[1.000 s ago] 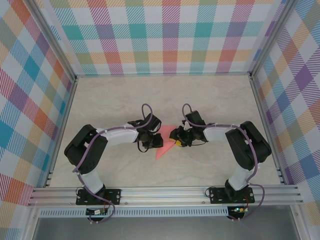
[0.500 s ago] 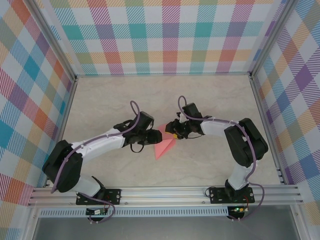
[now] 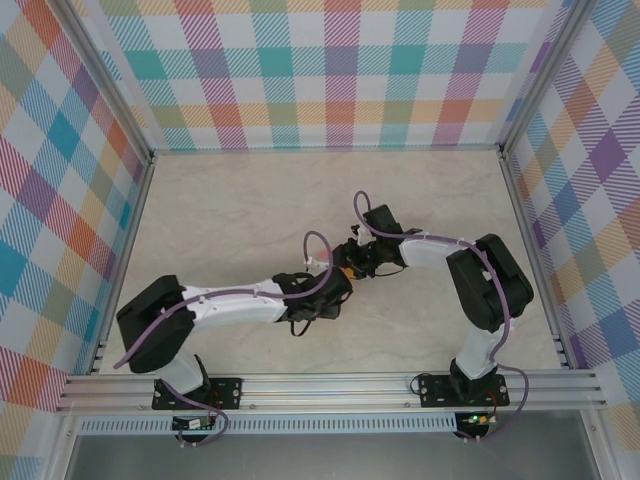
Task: Fold a paper plane with a square sheet of paper (pick it up from the middle)
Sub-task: Fourth fold the wing at the center of the table.
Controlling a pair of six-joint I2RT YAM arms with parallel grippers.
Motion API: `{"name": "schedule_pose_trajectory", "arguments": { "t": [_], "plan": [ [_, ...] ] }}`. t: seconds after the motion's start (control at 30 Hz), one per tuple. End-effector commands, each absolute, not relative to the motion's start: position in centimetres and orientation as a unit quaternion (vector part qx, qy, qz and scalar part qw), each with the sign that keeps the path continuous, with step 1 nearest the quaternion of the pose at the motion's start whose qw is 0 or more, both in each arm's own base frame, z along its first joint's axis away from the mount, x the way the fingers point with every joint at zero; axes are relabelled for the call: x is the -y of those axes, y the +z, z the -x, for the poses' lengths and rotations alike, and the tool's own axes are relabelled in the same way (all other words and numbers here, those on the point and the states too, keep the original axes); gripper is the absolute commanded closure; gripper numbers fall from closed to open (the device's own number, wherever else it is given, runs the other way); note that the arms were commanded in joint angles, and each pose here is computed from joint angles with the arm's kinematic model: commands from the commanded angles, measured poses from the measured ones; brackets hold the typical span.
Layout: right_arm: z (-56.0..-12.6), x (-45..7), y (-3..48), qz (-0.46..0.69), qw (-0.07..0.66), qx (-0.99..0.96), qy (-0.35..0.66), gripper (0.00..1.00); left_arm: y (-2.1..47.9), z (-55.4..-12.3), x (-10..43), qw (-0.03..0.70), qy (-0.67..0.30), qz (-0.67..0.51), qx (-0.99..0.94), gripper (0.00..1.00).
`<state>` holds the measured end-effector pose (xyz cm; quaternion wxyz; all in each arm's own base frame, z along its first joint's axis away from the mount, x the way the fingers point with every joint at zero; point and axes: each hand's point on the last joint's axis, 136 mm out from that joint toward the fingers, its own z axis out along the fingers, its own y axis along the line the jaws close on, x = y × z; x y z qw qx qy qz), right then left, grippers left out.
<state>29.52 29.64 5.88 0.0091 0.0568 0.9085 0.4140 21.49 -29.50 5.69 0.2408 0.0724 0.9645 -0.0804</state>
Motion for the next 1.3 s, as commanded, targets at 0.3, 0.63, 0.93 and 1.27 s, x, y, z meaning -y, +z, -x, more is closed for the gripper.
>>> {"name": "schedule_pose_trajectory", "arguments": {
  "t": [0.3,0.63,0.93,1.27],
  "plan": [
    [-29.4,-29.8,6.0,-0.051,0.002,-0.908,0.415,0.62,4.9,-22.3,28.3,0.295,0.026,-0.077,-0.952,0.51],
    [-29.6,-29.9,6.1,-0.053,0.002,-0.908,0.416,0.63,3.8,-21.9,28.2,0.286,0.026,-0.082,-0.954,0.55],
    [-29.6,-29.9,6.0,-0.055,0.001,-0.908,0.416,0.63,2.9,-21.7,28.3,0.277,0.029,-0.087,-0.957,0.55],
    [-29.7,-30.2,6.2,-0.056,-0.002,-0.903,0.427,0.7,3.1,-21.4,28.7,0.282,0.02,-0.102,-0.954,0.51]
  ]
}}
